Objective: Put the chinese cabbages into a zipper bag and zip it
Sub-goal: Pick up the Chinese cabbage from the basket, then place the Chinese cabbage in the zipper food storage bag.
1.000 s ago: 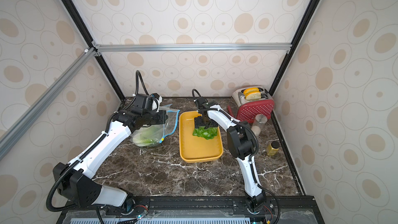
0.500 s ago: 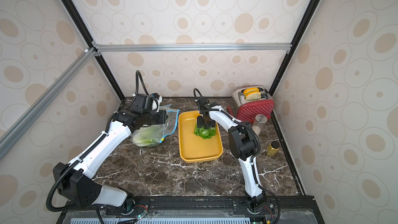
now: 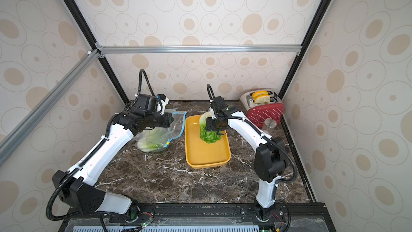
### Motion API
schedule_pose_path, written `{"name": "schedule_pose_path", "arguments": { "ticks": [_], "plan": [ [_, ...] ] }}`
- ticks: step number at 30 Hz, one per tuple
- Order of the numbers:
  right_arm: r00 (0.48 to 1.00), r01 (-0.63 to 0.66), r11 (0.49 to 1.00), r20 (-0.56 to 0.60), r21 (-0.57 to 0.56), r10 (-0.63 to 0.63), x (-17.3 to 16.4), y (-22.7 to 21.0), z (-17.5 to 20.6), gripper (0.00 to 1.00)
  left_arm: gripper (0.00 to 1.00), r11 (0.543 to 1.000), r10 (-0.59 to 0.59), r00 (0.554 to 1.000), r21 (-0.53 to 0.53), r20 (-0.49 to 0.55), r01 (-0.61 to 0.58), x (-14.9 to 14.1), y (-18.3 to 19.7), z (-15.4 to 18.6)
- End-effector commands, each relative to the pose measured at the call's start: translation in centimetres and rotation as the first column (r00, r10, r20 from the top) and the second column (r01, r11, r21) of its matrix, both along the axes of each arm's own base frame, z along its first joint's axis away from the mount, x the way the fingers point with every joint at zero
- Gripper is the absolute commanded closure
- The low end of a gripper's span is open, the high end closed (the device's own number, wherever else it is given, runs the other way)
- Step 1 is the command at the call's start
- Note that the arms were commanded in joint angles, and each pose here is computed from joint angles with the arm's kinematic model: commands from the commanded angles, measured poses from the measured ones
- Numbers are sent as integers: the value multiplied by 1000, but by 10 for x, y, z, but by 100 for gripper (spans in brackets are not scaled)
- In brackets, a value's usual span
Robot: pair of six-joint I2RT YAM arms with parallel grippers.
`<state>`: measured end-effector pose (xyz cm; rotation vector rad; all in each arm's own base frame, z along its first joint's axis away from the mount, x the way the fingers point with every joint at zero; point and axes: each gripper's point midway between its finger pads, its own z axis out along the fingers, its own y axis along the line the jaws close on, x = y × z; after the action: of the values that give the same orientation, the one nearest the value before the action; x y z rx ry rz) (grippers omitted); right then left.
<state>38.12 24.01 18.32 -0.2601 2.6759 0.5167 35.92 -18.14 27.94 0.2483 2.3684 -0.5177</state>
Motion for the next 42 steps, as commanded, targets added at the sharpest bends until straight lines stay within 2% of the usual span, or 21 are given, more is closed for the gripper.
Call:
{"name": "schedule_pose_path", "arguments": {
  "ticks": [1, 7, 12, 15, 18, 23, 28, 31, 36, 42],
  "plan": [
    [993, -114, 987, 50, 113, 109, -29, 5, 40, 45, 100, 996, -91, 994, 12, 59, 90, -13, -4, 27],
    [958, -279, 912, 159, 302, 240, -77, 18, 110, 45, 100, 988, -154, 986, -16, 69, 156, -17, -14, 39],
    [926, -376, 820, 207, 431, 316, -105, 35, 151, 45, 100, 983, -174, 983, -46, 65, 177, -19, -20, 42],
    [909, -417, 780, 214, 466, 358, -112, 53, 157, 45, 100, 984, -171, 983, -49, 63, 174, -20, -24, 43],
    [891, -448, 701, 219, 554, 397, -114, 73, 167, 45, 100, 980, -188, 980, -55, 65, 191, -22, -30, 45],
    [899, -426, 674, 198, 604, 390, -99, 91, 157, 45, 100, 984, -162, 984, -65, 69, 167, -21, -29, 51],
    [911, -395, 729, 138, 559, 389, -91, 94, 119, 48, 100, 987, -135, 987, -81, 87, 142, -20, -27, 60],
    [910, -396, 735, 132, 550, 392, -88, 97, 108, 48, 100, 983, -149, 984, -97, 101, 159, -19, -31, 65],
    [921, -375, 803, 91, 463, 378, -85, 85, 86, 48, 100, 991, -121, 988, -38, 92, 125, -18, -21, 67],
    [910, -396, 807, 69, 437, 409, -91, 89, 83, 49, 100, 982, -177, 978, -39, 115, 182, -21, -27, 74]
  ]
}}
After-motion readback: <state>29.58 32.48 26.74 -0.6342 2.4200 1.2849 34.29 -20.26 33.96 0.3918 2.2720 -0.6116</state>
